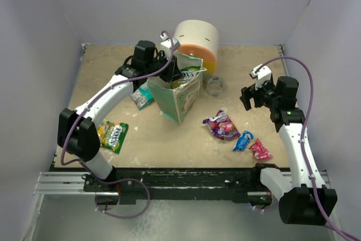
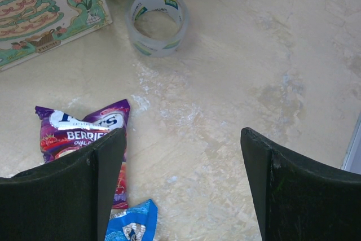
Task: Place the snacks into the paper bag
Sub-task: Place the snack in the paper bag, then pick up the snack from the center of the board.
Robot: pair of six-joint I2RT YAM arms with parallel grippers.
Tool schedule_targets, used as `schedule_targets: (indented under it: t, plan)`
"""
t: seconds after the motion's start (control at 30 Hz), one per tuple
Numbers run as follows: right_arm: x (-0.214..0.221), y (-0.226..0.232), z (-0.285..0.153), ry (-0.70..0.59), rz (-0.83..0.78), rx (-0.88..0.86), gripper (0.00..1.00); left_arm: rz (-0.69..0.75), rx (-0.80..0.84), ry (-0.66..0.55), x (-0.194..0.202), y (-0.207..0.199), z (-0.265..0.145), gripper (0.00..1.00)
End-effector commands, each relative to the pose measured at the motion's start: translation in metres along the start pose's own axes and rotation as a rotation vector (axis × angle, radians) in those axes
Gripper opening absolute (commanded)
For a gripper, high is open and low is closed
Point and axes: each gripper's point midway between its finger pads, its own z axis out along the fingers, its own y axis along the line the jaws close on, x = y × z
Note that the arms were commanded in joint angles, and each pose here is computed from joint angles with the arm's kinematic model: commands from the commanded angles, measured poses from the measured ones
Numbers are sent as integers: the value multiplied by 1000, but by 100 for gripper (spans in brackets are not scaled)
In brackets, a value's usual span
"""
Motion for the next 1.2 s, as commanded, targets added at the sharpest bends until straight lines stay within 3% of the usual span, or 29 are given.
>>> schedule_targets:
  t: [0.0,0.5,0.83,1.17]
  plan:
    - [-5,-3,1,-25,-18,8,85,74,71,-97,-29,-22,-12,20]
    - [-5,-3,1,-26,-20,9,85,71,182,6,-13,-37,-10,31]
    - [-4,-3,1,-24,-21,10,85,191,159,-15,-29,-39,-24,41]
    - [-4,-4,2,-22,-22,9,85,365,72,-74,-55,-46,-66,56]
